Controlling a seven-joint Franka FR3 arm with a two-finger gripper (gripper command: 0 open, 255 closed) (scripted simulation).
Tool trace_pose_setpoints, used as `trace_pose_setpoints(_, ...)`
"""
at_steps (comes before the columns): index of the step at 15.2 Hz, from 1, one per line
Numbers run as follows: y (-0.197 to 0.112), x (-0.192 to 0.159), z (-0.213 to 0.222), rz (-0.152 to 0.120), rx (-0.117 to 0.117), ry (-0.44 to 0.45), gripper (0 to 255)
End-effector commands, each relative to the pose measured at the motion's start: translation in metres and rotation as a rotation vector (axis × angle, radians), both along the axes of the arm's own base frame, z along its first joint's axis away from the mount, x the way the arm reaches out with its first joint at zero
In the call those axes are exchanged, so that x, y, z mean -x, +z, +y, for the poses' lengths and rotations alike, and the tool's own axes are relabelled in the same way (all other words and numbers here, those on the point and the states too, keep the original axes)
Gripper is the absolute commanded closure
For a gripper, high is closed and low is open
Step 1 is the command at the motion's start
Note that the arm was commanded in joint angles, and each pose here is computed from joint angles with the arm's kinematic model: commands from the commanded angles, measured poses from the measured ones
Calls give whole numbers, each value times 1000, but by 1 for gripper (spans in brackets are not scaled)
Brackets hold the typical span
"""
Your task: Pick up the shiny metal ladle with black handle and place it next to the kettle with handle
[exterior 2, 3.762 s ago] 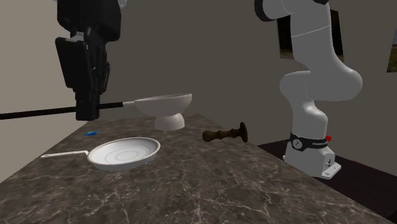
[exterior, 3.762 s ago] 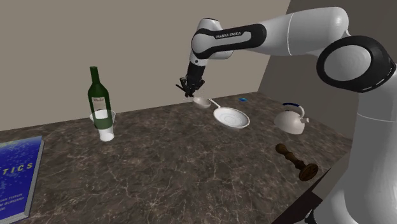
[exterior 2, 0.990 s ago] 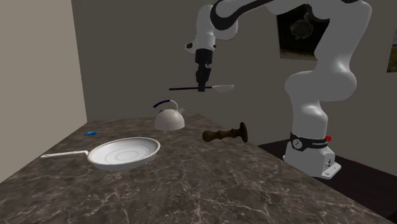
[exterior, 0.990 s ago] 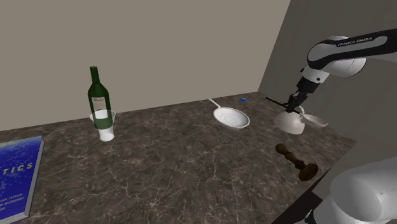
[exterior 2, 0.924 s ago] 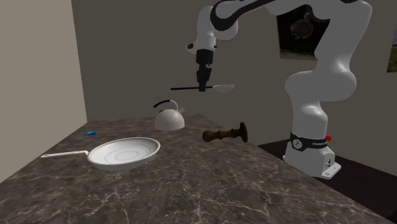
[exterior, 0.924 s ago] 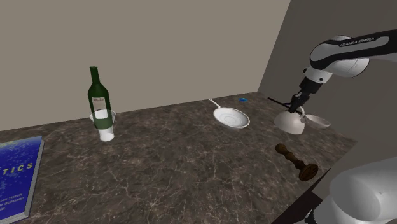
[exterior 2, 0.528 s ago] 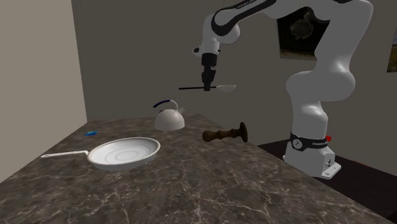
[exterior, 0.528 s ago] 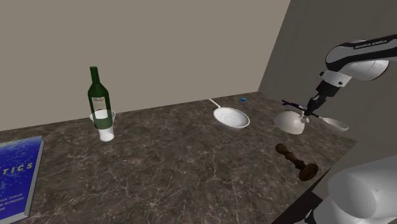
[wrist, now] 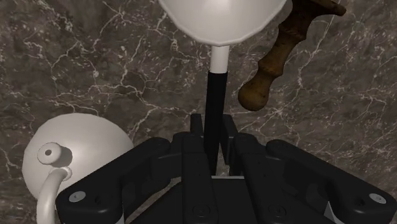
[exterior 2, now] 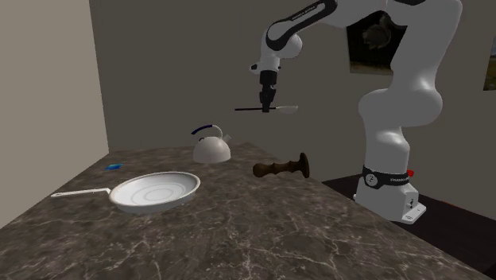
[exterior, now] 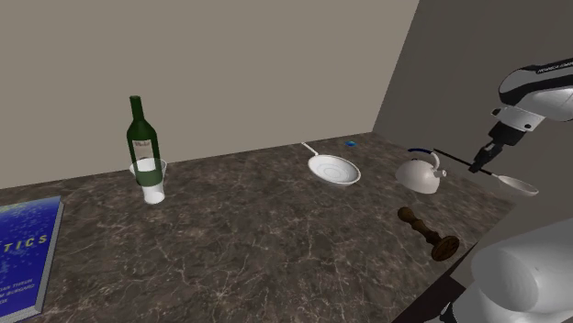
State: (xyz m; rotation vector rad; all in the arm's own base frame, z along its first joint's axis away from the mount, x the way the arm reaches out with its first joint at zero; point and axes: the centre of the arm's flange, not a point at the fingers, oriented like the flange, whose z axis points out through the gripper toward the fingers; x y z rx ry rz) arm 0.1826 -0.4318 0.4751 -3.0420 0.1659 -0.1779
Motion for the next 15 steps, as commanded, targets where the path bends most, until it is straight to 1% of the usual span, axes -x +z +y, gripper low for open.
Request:
trace_pose_setpoints(1,0,17,-17,1,1,2,255)
trace_pose_setpoints(15,-74,17,-17,1,1,2,255)
